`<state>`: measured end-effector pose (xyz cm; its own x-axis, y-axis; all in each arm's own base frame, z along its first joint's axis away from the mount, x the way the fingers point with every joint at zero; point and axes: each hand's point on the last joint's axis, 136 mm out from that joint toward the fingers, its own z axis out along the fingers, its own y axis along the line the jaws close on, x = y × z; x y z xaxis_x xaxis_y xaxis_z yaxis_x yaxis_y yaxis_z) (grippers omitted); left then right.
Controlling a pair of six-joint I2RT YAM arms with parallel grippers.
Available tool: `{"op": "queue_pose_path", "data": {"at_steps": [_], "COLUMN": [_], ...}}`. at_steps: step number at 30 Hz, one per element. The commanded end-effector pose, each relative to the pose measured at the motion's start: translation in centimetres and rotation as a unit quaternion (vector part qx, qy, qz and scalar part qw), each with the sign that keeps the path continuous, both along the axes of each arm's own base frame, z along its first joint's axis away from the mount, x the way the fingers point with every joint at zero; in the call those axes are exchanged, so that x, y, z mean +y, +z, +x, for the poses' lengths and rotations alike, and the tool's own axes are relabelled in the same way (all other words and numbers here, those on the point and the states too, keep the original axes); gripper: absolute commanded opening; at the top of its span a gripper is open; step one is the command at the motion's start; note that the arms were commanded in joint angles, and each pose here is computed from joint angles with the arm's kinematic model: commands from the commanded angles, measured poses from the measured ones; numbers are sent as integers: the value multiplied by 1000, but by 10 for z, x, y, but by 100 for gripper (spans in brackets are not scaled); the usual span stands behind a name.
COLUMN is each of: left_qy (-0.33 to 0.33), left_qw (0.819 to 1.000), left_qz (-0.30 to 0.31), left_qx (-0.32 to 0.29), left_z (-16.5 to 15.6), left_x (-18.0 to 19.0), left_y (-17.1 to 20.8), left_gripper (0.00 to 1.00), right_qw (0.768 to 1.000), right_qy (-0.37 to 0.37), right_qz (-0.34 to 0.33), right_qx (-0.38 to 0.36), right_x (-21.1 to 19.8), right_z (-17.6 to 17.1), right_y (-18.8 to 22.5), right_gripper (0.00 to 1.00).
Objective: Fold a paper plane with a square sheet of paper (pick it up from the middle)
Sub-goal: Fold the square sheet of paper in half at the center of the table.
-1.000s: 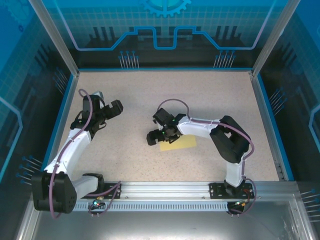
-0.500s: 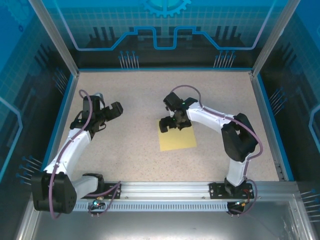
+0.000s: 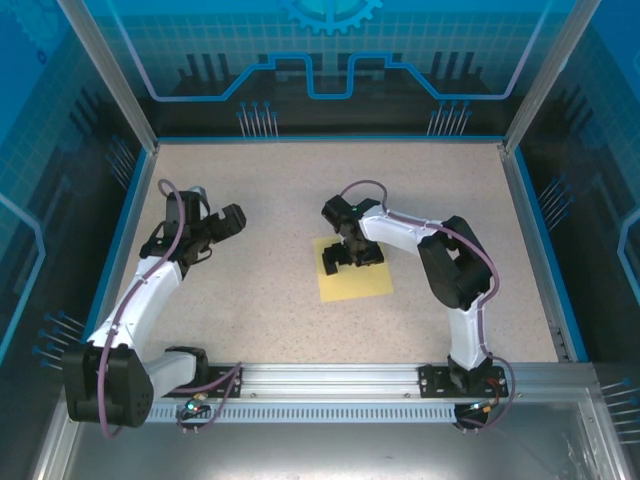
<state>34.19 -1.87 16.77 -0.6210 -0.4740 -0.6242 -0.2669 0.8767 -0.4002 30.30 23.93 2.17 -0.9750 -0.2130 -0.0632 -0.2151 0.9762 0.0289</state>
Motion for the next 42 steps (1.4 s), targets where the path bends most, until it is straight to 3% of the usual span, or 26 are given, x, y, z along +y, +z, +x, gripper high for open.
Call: {"op": "queue_pose_path", "data": {"at_steps": [1,14,23,28,36,42], "left_qy": [-2,-1,-1,-2,-15,-59], "left_qw": [1000,1000,1000,1000,999,994], "left_qz": [-13,-12,-13,-17,-47,-89], "left_qx": [-22,-18,-17,-16,4,30], "left_z": [2,1,2,1,-5,-10], "left_x": [-2,-1,-1,-3,-15,-45], "left_y": [14,12,12,12,6,-3], "left_gripper": [99,99,99,99,99,96], "right_qw": [999,996,997,1000,991,958], "right_qy": [-10,-14,-13,-2,-22,3], "right_qz": [-29,-67,-51,15,129,274], "right_qx": [18,63,60,25,-36,-84], "right_x": [-7,-20,-20,4,33,64], "right_z": [-10,-30,-30,-16,1,0], "right_y": [-15,-60,-59,-29,21,90], "right_gripper": [99,94,90,81,41,38]}}
